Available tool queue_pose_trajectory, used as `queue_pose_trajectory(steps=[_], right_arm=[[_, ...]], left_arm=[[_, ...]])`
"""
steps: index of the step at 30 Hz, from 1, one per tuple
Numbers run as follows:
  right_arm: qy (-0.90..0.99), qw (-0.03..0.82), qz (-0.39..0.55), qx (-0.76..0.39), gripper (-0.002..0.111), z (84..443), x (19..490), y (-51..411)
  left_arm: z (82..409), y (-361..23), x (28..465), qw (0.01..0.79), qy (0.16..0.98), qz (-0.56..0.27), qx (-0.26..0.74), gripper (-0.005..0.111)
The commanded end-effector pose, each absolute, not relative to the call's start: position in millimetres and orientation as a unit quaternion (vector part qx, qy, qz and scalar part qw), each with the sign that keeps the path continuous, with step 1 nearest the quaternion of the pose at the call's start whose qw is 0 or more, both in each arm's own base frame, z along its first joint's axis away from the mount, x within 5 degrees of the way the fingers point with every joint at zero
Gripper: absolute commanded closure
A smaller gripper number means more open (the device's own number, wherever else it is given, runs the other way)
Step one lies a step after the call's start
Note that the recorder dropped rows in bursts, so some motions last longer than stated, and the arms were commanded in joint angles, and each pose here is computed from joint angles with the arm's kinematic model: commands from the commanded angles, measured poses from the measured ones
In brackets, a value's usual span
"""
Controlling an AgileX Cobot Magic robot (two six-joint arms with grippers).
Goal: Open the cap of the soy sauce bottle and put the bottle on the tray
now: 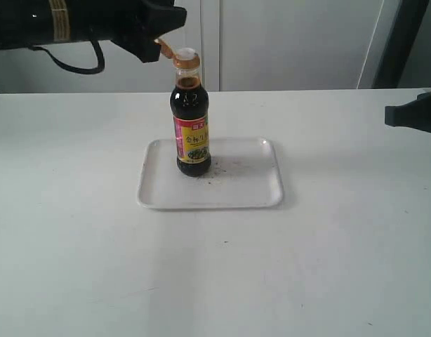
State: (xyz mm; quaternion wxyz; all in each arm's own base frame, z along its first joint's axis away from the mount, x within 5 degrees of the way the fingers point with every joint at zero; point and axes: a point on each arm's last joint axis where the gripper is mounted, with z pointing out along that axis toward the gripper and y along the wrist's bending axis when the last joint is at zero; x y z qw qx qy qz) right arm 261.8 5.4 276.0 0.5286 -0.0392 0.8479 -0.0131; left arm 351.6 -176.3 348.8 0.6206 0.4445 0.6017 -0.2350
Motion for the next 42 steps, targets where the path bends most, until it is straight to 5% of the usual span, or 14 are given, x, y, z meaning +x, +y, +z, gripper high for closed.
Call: queue_pose_trajectory(steps=[1, 15, 24, 33, 42], right_arm=[[0.843, 0.536, -0.018, -0.047, 0.108, 277, 262, 6], [0.836, 0.535, -0.03, -0.115, 0.108, 277, 261, 21], [0.832, 0.535, -0.037, -0.146, 0.108, 277, 260, 27], [0.826, 0.537, -0.052, -0.167, 0.108, 277, 261, 27], [0.829, 0.527, -0.055, -0.178, 0.108, 283, 263, 28]], left_arm=[[373, -154, 340, 0.623, 0.605, -0.189, 0.458, 0.106], [402, -46, 347, 0.651, 0.688, -0.138, 0.291, 0.107], [411, 11, 356, 0.672, 0.694, 0.108, 0.237, 0.107], [412, 56, 351, 0.61, 0.709, 0.333, 0.12, 0.107], [375, 79, 327, 0.478, 0.807, 0.344, -0.041, 0.107]])
